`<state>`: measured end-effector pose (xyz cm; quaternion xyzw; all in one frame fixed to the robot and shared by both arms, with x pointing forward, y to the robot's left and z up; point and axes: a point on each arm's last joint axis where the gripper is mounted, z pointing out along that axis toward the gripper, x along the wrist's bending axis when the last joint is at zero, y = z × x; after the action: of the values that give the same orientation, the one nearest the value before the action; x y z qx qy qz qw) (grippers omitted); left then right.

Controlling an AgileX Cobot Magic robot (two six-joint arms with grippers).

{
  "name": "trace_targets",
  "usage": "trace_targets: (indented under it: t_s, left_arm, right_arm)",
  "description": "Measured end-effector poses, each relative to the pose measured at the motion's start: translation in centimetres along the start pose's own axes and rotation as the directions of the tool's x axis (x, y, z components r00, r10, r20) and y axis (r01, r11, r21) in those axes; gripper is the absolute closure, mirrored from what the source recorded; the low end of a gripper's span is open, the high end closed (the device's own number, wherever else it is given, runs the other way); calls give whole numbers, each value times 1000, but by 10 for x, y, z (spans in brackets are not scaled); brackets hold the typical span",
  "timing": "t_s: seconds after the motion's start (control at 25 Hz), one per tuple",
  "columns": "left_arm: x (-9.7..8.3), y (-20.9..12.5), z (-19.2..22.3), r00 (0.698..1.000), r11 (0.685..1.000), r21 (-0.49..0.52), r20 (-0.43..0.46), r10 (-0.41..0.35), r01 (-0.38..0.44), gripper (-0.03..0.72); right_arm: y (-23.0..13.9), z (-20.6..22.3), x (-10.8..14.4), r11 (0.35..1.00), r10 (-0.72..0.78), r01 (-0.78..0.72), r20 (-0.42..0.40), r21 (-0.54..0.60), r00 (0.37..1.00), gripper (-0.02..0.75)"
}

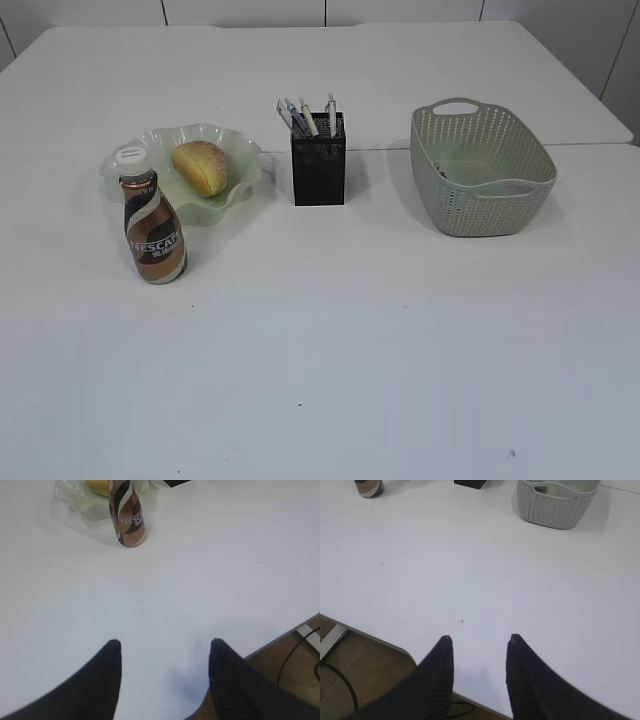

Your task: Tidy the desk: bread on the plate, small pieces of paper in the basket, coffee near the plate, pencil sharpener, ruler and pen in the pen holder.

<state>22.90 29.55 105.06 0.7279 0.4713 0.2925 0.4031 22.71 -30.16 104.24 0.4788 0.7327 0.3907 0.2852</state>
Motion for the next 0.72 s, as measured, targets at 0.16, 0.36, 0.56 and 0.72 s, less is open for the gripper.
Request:
trace_targets:
  t_s: [0.16, 0.36, 0.56, 0.72]
  left_arm:
    - [0, 0, 0, 1000, 1000, -2, -14, -9, 9, 294]
    - [-1, 1, 1, 988, 997, -1, -135, -80, 81, 305]
    - [-2, 1, 2, 969, 992, -5, -215, -126, 127, 306]
    - [-2, 2, 2, 965, 991, -6, -228, -133, 135, 320]
  right_arm:
    - [0, 0, 0, 1000, 26, -26, 42, 2, 999, 447]
    - [0, 1, 2, 994, 106, -107, 171, 0, 980, 447]
    - [1, 1, 3, 984, 175, -179, 284, -13, 943, 447]
    - [1, 1, 3, 983, 180, -184, 292, -14, 939, 447]
